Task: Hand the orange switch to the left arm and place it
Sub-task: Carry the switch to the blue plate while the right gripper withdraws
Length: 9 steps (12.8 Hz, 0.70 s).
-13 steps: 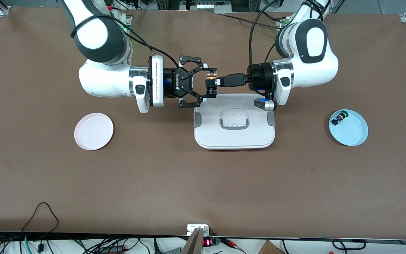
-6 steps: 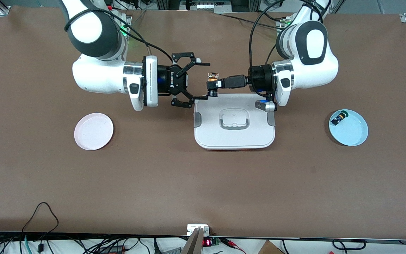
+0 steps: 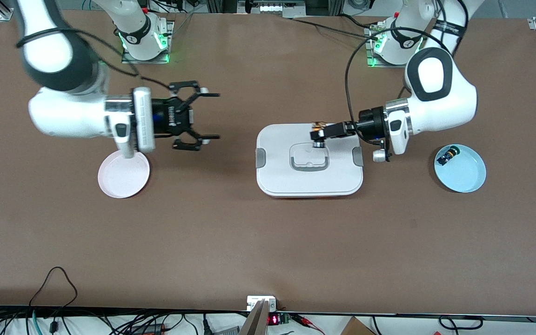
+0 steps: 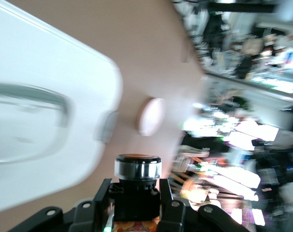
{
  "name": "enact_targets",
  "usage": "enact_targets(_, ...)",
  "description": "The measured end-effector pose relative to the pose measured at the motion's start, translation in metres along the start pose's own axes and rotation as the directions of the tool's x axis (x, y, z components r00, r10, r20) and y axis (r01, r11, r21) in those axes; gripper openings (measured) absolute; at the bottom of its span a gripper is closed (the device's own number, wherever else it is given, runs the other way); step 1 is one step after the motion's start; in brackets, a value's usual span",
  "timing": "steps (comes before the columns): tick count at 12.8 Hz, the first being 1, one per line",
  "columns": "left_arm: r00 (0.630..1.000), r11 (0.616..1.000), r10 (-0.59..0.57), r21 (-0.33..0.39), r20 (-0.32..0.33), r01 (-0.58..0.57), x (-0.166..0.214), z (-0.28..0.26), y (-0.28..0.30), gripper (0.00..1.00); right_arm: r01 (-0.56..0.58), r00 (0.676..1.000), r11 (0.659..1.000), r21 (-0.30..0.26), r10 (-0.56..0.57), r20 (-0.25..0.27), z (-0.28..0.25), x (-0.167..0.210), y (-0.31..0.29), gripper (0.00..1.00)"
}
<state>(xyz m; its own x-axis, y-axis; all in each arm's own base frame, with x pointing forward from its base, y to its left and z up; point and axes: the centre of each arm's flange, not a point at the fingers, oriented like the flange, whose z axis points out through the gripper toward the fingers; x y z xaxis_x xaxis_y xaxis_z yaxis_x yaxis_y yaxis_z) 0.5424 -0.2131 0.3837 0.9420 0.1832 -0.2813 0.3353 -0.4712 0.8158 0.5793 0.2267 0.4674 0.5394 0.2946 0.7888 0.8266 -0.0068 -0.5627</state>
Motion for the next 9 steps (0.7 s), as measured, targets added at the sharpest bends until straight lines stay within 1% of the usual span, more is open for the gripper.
enact_targets(1,1.000,0.998,0.014,0.063,0.003,-0.014,0.006,-0.011,-0.017,0.44,-0.009,1.000,1.000,0.016,0.009,0.023,-0.023,-0.009,0.003,1.00)
enact_targets(2,0.999,0.989,0.032,0.143,0.009,-0.033,0.015,-0.029,-0.037,0.44,-0.022,0.999,0.999,0.036,0.020,0.043,-0.043,-0.019,0.005,1.00)
enact_targets(3,0.998,0.969,0.061,0.239,0.017,-0.063,0.024,-0.050,-0.057,0.44,-0.035,0.997,0.998,0.058,0.032,0.065,-0.056,-0.027,0.006,1.00)
enact_targets(4,0.995,0.932,0.095,0.350,0.025,-0.097,0.033,-0.072,-0.076,0.44,-0.055,0.994,0.995,0.085,0.047,0.094,-0.063,-0.035,0.004,1.00)
enact_targets(5,0.993,0.888,0.118,0.445,0.028,-0.118,0.041,-0.097,-0.095,0.44,-0.094,0.988,0.990,0.107,0.081,0.128,-0.067,-0.042,0.003,1.00)
enact_targets(6,0.991,0.844,0.133,0.520,0.030,-0.129,0.048,-0.119,-0.110,0.44,-0.163,0.976,0.981,0.108,0.144,0.163,-0.072,-0.047,0.001,1.00)
enact_targets(7,0.989,0.797,0.144,0.588,0.034,-0.136,0.053,-0.140,-0.126,0.44,-0.256,0.952,0.963,0.087,0.236,0.196,-0.075,-0.050,0.000,1.00)
enact_targets(8,0.988,0.748,0.148,0.649,0.041,-0.139,0.057,-0.159,-0.142,0.44,-0.363,0.911,0.931,0.048,0.343,0.229,-0.077,-0.052,0.000,1.00)
enact_targets(9,0.988,0.699,0.147,0.702,0.044,-0.135,0.061,-0.178,-0.160,0.44,-0.465,0.851,0.885,-0.011,0.450,0.272,-0.077,-0.056,-0.001,1.00)
